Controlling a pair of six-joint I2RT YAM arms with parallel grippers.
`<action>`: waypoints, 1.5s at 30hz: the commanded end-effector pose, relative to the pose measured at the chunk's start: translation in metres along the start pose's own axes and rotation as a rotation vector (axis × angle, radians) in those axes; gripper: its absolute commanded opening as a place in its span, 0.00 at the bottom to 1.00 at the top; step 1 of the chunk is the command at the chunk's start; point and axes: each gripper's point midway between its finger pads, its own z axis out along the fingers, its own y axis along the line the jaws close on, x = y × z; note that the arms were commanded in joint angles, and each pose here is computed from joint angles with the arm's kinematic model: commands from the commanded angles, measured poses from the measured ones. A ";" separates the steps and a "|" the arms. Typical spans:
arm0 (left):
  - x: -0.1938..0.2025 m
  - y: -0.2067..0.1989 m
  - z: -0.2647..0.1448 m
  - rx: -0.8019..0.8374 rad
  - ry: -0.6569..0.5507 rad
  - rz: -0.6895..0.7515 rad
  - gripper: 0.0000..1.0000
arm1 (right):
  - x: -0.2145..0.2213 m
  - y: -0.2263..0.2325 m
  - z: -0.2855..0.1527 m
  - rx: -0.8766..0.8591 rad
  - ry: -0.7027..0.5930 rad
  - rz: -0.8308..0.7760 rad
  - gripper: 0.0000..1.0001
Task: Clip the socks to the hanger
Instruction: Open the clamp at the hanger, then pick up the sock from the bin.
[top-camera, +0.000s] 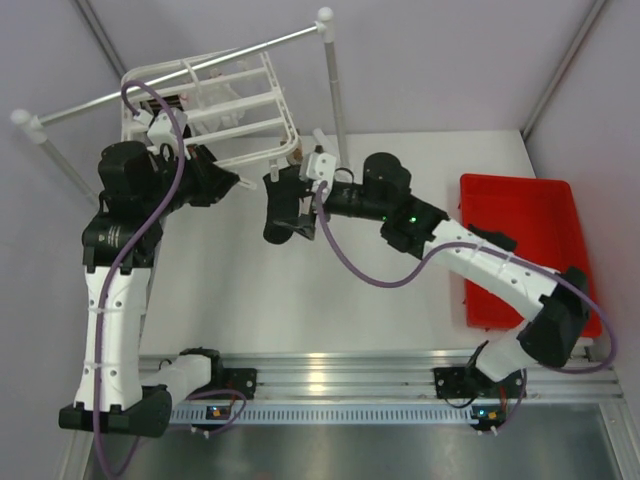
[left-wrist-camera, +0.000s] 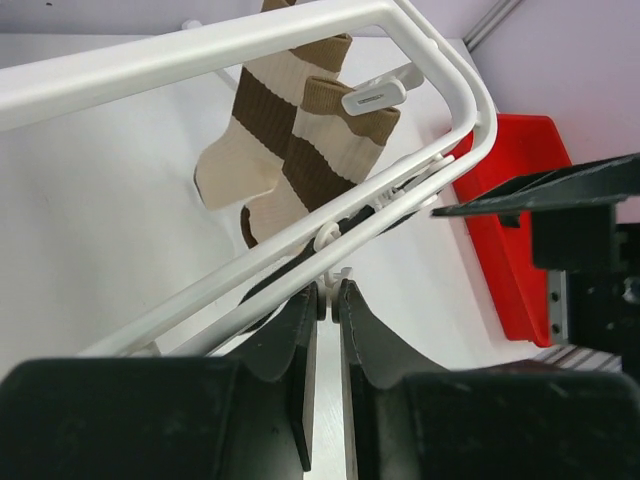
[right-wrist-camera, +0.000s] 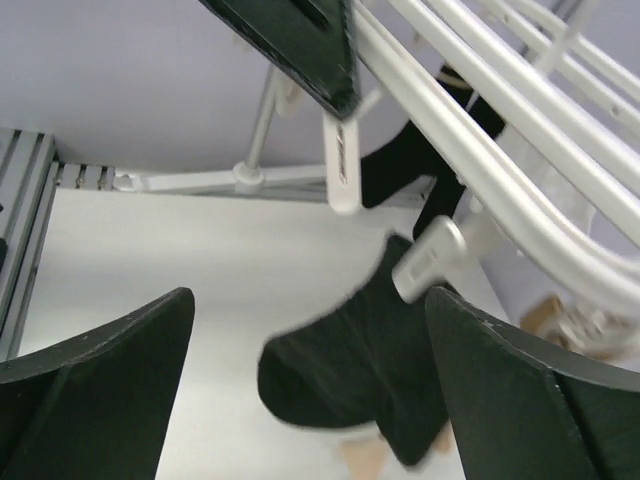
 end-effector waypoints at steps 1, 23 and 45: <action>-0.012 -0.005 0.001 0.028 -0.053 0.020 0.00 | 0.005 -0.009 -0.050 0.026 0.081 0.099 0.99; -0.012 -0.008 0.005 0.059 -0.056 0.013 0.00 | 0.264 -0.078 -0.472 0.451 1.061 0.568 0.71; -0.009 -0.001 0.009 0.037 -0.047 0.021 0.00 | 0.382 -0.048 -0.555 0.574 1.254 0.856 0.00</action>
